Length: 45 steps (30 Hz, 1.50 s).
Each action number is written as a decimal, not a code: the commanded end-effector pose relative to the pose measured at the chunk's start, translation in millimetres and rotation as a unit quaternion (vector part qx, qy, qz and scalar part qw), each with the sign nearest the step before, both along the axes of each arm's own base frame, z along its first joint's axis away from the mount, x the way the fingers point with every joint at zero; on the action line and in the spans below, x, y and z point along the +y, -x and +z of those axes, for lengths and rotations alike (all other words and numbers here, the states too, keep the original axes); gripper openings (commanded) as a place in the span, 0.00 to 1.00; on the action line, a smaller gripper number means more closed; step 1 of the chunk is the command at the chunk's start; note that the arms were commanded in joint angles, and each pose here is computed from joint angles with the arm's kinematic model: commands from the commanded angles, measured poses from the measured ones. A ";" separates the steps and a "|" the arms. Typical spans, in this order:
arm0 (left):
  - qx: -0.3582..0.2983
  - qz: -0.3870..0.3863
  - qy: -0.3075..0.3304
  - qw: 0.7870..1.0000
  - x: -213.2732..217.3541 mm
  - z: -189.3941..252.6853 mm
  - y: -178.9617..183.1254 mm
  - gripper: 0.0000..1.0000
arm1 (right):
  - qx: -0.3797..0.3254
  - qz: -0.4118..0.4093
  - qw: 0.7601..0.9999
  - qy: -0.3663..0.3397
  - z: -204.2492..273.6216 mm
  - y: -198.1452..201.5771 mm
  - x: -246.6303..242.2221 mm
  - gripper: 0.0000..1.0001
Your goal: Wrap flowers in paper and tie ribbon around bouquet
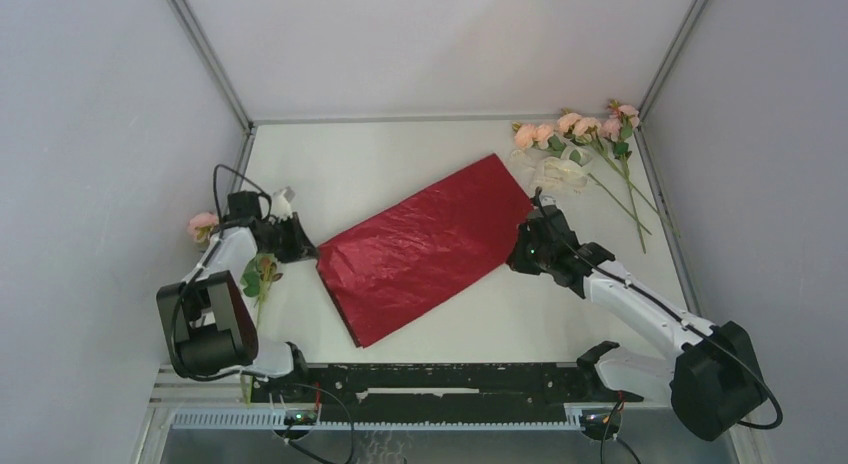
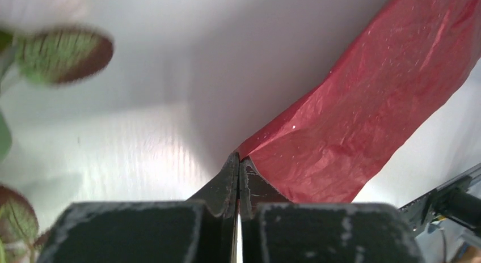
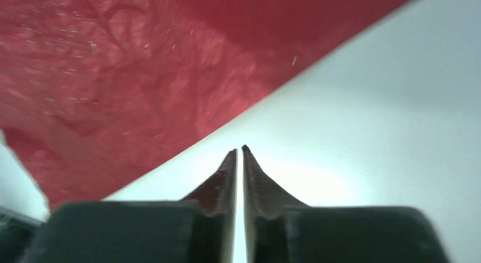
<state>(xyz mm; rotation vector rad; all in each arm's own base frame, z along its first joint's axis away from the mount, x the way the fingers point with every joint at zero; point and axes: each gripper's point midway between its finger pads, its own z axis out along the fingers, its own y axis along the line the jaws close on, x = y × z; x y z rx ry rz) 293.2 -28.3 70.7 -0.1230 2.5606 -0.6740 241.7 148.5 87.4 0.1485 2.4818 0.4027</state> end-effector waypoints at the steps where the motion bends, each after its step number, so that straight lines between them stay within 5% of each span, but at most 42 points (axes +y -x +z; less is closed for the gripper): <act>1: 0.049 0.069 0.018 0.996 10.7 -12.8 27.9 0.02 | -0.013 0.025 0.994 -0.101 16.6 -17.6 37.3 0.24; 5: 0.057 0.083 0.032 0.994 6.9 -16.2 32.3 0.01 | 0.002 0.005 0.986 -0.168 7.8 -36.1 52.1 0.57; 8: 0.053 0.083 0.032 0.995 6.9 -14.2 32.0 0.02 | 0.012 -0.035 0.977 -0.209 -3.1 -56.7 52.3 0.67; 23: 0.063 0.064 0.052 0.995 -6.1 -22.6 36.3 0.02 | 0.032 -0.077 0.957 -0.276 -51.1 -111.6 71.6 0.55; 34: 0.056 0.056 0.053 0.995 -10.1 -20.4 36.4 0.02 | -0.026 -0.026 0.964 -0.265 -13.3 -133.4 102.5 0.39; 45: 0.057 0.048 0.056 0.996 -13.8 -20.5 36.6 0.02 | -0.011 -0.015 0.965 -0.263 -15.9 -142.0 123.8 0.38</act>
